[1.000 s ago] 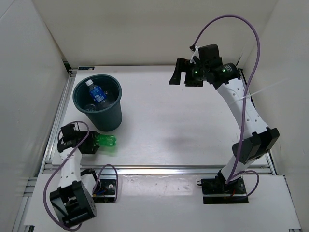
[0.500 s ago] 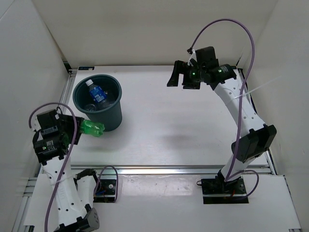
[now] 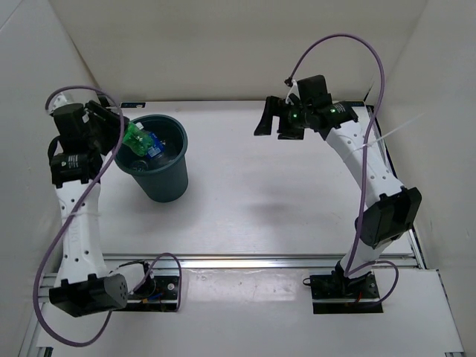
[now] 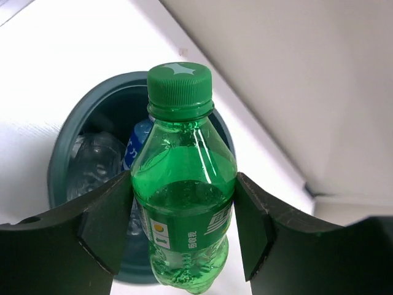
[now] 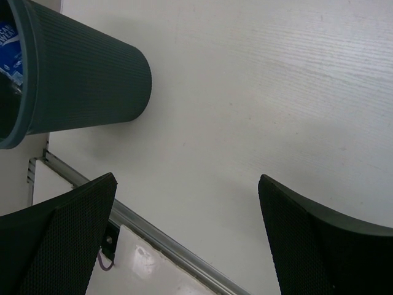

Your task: Put the plastic bottles in the bin

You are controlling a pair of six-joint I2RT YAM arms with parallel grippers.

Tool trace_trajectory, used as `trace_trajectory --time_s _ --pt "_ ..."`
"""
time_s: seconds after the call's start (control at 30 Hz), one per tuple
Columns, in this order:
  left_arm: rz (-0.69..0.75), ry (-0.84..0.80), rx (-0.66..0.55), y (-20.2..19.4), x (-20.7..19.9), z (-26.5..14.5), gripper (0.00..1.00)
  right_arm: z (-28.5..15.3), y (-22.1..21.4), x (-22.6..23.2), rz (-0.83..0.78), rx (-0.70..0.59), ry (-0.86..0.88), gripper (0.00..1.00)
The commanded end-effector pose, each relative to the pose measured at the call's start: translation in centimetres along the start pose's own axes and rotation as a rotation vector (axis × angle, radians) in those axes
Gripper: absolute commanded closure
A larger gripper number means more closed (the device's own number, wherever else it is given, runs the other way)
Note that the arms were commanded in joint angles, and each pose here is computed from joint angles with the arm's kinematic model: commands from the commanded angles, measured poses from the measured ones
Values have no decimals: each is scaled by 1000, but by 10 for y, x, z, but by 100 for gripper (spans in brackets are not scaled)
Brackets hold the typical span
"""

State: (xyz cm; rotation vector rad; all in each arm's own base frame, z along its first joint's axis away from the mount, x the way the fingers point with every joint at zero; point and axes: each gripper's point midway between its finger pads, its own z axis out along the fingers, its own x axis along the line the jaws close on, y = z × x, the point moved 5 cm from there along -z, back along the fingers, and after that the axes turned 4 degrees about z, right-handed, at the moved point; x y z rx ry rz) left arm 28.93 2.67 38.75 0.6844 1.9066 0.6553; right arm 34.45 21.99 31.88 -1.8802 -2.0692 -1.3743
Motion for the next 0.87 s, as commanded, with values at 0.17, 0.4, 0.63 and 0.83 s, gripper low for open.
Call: trace_trajectory --time_s 0.17,0.4,0.63,0.83 --pt "184 5 6 -16 5 19 13 -9 -2 2 17 -31 24 0" --pt "355 20 -204 17 2 -37 1 -21 2 -1 89 1 89 0" --pt "246 391 -195 -38 101 -63 1 -42 13 -6 126 -32 115 0" --pt "210 520 -93 -100 159 -68 1 -52 -6 -36 196 -42 16 0"
